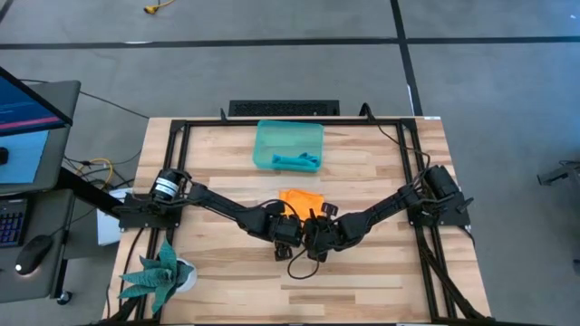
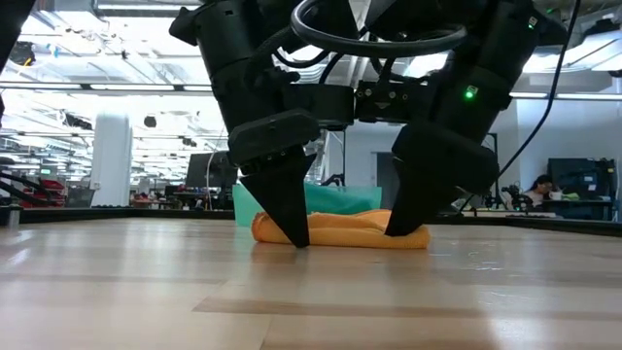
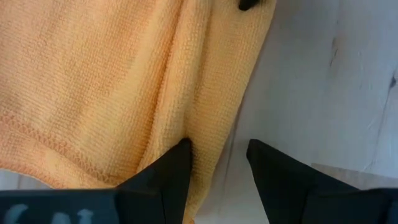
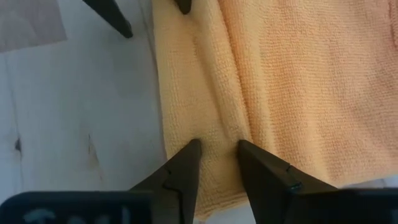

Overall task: Roll microfiber towels into tight, uniform cylinder then place into a basket
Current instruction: Roll the yellow microfiber cloth

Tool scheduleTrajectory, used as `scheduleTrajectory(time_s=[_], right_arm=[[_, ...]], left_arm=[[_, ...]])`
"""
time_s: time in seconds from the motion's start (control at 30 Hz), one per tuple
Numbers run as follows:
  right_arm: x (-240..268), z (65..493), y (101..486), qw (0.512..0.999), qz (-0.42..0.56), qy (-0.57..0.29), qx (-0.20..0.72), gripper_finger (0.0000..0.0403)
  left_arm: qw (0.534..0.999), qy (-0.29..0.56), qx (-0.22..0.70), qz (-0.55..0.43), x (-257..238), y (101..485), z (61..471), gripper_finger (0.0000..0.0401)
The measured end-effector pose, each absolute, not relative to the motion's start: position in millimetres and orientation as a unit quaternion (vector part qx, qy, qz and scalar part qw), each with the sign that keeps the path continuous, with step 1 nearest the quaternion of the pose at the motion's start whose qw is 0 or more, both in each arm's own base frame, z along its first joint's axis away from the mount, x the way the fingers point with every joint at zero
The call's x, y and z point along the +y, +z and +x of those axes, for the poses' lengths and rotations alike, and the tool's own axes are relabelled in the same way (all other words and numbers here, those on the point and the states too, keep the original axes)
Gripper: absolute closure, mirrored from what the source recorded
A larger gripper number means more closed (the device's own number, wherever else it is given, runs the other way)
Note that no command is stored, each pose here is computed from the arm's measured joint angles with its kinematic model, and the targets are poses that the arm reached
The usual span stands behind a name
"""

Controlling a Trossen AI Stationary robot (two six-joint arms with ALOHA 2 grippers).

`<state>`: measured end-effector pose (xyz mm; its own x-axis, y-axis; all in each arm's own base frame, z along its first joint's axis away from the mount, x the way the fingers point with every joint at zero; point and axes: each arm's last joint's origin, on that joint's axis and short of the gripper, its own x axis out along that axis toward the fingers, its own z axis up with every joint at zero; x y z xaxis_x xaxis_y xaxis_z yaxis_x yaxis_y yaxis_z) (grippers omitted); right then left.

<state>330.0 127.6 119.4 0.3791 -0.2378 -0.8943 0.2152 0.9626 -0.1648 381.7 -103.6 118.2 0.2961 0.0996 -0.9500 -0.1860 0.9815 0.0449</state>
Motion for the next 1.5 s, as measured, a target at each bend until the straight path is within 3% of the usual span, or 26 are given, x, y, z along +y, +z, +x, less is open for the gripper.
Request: scheduleTrajectory(time_s=[0.57,0.8,1.0,1.3,1.5], right_arm=[[146,277,171,0.809,-0.113,-0.159,0.554,0.0264],[187,253,182,0.844,-0.199,-0.12,0.484,0.0267],[200,252,183,0.865,-0.182,-0.101,0.457,0.0265],[195,261,180,0.864,-0.166,-0.105,0.464,0.0219],[195,272,149,0.831,-0.246,-0.082,0.493,0.0177]], left_arm=[[0.809,0.076,0.581,-0.04,-105,119,384,0.0243],[0.81,0.079,0.579,-0.045,-105,120,384,0.0243],[0.811,0.081,0.577,-0.049,-105,120,385,0.0243],[0.812,0.081,0.576,-0.05,-105,120,385,0.0243],[0.812,0.081,0.576,-0.049,-106,120,385,0.0243]])
